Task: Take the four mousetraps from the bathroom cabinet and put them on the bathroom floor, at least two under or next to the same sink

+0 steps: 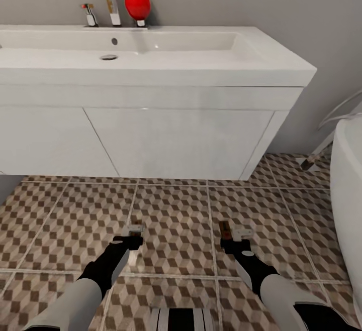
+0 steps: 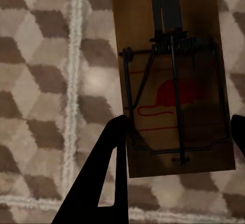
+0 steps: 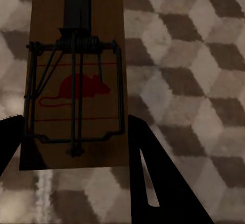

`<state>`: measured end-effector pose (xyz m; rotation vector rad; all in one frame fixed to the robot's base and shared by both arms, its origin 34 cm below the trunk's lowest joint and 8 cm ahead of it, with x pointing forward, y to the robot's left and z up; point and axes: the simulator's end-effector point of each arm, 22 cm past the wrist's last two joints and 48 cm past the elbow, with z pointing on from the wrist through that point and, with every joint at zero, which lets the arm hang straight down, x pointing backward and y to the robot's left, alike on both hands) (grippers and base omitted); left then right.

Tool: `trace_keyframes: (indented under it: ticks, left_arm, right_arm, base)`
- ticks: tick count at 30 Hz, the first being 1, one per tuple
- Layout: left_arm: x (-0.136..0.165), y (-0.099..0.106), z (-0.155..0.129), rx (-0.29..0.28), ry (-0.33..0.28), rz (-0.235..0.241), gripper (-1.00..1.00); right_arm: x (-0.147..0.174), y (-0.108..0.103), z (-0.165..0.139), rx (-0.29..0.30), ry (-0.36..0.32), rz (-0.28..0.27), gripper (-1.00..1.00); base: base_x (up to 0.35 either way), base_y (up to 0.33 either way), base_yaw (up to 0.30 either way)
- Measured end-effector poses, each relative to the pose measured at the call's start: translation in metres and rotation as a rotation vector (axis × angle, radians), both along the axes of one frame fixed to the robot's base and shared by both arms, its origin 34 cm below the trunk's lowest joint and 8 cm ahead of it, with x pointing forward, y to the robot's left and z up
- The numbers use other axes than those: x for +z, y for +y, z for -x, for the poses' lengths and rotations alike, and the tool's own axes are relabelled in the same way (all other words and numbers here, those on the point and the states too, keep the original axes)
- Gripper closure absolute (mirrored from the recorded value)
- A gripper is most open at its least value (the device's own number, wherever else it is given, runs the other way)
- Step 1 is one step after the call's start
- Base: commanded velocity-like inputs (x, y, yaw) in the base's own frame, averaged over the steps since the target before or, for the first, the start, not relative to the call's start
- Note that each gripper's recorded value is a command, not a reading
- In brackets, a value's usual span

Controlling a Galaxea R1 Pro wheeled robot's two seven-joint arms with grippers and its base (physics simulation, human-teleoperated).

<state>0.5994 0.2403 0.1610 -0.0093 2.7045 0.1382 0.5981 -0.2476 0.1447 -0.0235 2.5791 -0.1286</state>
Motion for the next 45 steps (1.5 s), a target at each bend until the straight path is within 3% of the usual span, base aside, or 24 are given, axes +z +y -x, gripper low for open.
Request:
trace_keyframes:
  ticks: [22, 29, 33, 36, 40, 45]
  left_arm:
    - [-0.046, 0.001, 0.029, -0.001, 0.08, -0.002, 1.0]
    - [-0.052, 0.003, 0.021, 0.003, 0.03, -0.003, 1.0]
    - [-0.041, 0.001, -0.005, 0.006, -0.028, -0.001, 1.0]
    - [-0.039, -0.001, -0.01, 0.009, -0.014, 0.005, 1.0]
    - [-0.041, -0.014, -0.009, 0.005, 0.023, 0.022, 1.0]
    - [-0.042, -0.048, -0.013, -0.003, 0.025, 0.066, 1.0]
  right_arm:
    - [-0.042, 0.001, 0.024, -0.001, 0.044, -0.003, 1.0]
    - [-0.055, 0.001, 0.032, -0.002, 0.052, -0.004, 1.0]
    - [-0.063, -0.001, 0.039, -0.005, 0.076, 0.0, 1.0]
    - [-0.066, -0.002, 0.035, -0.009, 0.086, 0.005, 1.0]
    - [-0.062, 0.015, 0.015, -0.013, 0.08, -0.01, 1.0]
    - [-0.061, 0.023, -0.003, -0.019, 0.068, -0.021, 1.0]
  base:
    - [0.0, 0.0, 0.0]
    - [0.0, 0.0, 0.0]
    - [0.0, 0.0, 0.0]
    - [0.0, 0.0, 0.0]
    - [0.0, 0.0, 0.0]
    - [0.0, 0.0, 0.0]
